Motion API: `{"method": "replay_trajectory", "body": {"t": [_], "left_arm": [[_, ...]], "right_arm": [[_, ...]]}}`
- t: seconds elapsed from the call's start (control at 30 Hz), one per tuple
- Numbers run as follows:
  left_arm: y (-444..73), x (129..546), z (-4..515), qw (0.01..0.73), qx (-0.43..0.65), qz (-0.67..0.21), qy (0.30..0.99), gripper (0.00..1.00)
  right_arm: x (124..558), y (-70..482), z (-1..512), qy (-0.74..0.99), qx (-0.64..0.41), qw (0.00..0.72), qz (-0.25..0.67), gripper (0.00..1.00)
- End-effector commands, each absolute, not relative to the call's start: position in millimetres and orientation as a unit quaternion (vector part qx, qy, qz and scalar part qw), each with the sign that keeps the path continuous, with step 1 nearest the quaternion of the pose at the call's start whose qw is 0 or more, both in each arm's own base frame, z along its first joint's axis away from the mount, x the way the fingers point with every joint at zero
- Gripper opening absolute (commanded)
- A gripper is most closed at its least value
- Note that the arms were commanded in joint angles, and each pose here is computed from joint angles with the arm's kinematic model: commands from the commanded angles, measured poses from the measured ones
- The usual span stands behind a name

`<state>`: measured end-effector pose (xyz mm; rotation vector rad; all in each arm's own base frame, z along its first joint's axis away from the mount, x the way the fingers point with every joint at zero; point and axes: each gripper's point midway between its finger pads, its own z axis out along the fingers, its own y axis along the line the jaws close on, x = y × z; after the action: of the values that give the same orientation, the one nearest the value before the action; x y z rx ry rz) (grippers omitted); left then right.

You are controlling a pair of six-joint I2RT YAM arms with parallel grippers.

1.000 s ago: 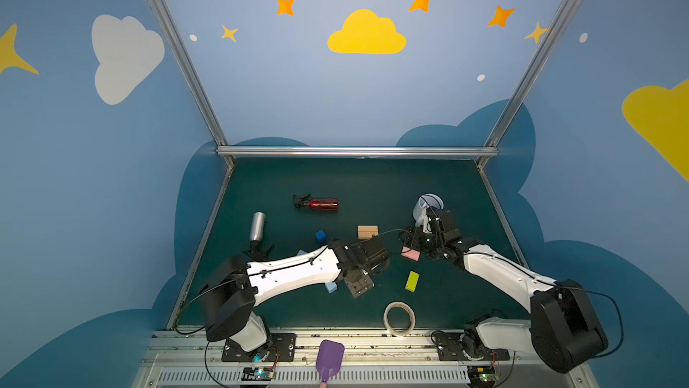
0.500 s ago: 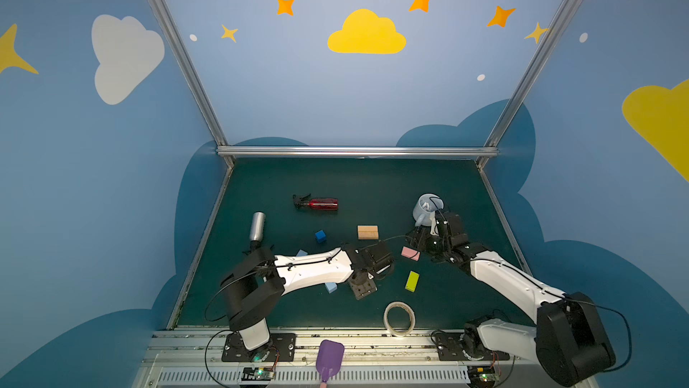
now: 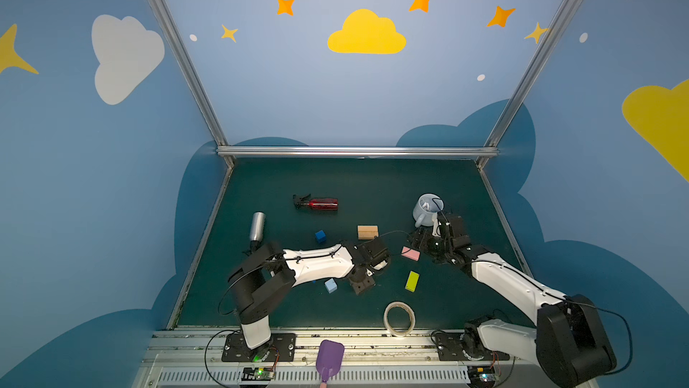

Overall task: Build the wood block tower
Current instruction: 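Lower the left gripper onto the light blue block and close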

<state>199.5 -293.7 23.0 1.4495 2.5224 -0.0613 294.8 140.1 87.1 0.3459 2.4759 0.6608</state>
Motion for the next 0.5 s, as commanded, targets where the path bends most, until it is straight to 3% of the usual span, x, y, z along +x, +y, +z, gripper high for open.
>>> {"method": "replay_trajectory", "body": {"t": [0.0,0.23,0.47], "left_arm": [[-290.5,193.4,11.7,0.093,0.479,-0.039,0.872,0.55],[-288.9,194.6,14.6,0.094,0.467,-0.037,0.879,0.44],[-287.9,193.6,18.9,0.088,0.44,-0.039,0.893,0.4]], "right_arm": [[294.4,138.2,85.2,0.919,0.133,0.274,0.248,0.77],[294.8,138.0,85.3,0.919,0.134,0.274,0.25,0.77],[295.1,138.8,86.1,0.918,0.135,0.274,0.253,0.77]]}}
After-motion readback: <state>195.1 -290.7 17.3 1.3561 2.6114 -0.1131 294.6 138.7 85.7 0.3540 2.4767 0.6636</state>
